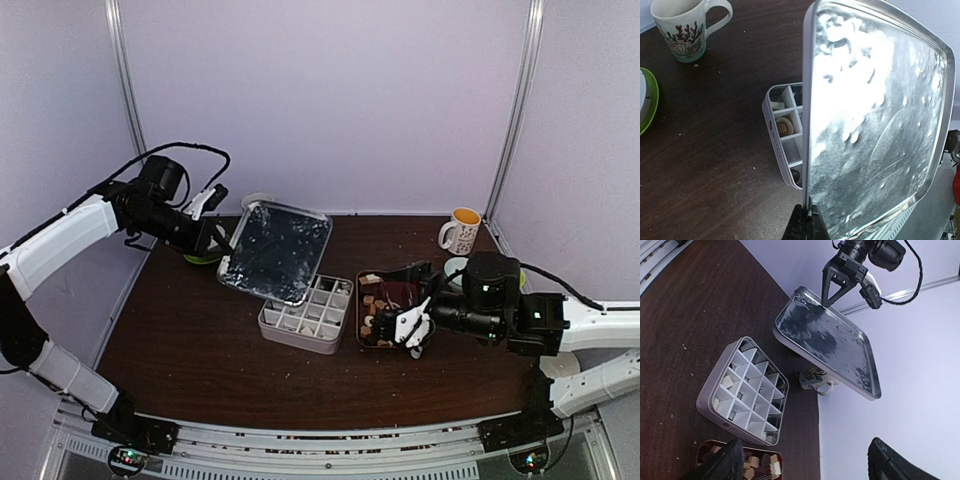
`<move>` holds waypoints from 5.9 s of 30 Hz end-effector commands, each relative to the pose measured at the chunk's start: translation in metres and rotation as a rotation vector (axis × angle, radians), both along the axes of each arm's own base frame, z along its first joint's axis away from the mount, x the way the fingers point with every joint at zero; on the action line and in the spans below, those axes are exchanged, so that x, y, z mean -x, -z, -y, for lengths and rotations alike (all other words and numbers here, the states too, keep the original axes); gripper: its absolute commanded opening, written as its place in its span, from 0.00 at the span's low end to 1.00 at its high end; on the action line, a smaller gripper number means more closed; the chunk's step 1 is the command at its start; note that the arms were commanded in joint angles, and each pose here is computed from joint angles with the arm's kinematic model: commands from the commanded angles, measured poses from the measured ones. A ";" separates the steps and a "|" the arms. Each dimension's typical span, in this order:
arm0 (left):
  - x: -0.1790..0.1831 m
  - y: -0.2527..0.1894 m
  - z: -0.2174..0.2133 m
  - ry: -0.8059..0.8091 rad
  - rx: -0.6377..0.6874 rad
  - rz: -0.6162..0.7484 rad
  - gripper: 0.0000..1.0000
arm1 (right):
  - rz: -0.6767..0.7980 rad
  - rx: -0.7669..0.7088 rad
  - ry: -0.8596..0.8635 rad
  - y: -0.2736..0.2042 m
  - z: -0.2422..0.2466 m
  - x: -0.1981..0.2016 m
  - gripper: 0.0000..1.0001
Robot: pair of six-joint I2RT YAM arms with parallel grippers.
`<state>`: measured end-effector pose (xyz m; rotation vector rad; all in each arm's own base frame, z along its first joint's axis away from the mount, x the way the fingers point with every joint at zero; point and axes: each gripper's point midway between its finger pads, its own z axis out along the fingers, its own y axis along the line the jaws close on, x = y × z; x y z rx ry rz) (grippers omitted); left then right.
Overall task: Pack the chocolate
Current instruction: Pick up the box lid from the center of the board, then pass from the left arm to the right, then adjust the packing box at the center of the board, then put down the box lid at the center of the board.
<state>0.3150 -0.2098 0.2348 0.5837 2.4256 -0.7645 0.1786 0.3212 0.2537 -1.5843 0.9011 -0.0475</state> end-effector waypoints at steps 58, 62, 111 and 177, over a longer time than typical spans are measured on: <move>0.019 -0.088 0.056 0.139 0.150 0.363 0.78 | 0.300 0.212 0.124 0.017 -0.064 -0.023 0.07; 0.026 -0.121 0.041 0.086 0.183 0.506 0.98 | 0.222 0.162 0.127 0.009 -0.066 -0.024 0.06; -0.060 0.071 -0.057 -0.384 0.001 0.095 0.97 | -0.933 -0.783 0.241 -0.084 -0.012 -0.092 0.07; -0.013 0.045 0.010 -0.240 0.332 0.299 0.86 | -1.254 -0.752 0.038 -0.067 -0.047 -0.071 0.07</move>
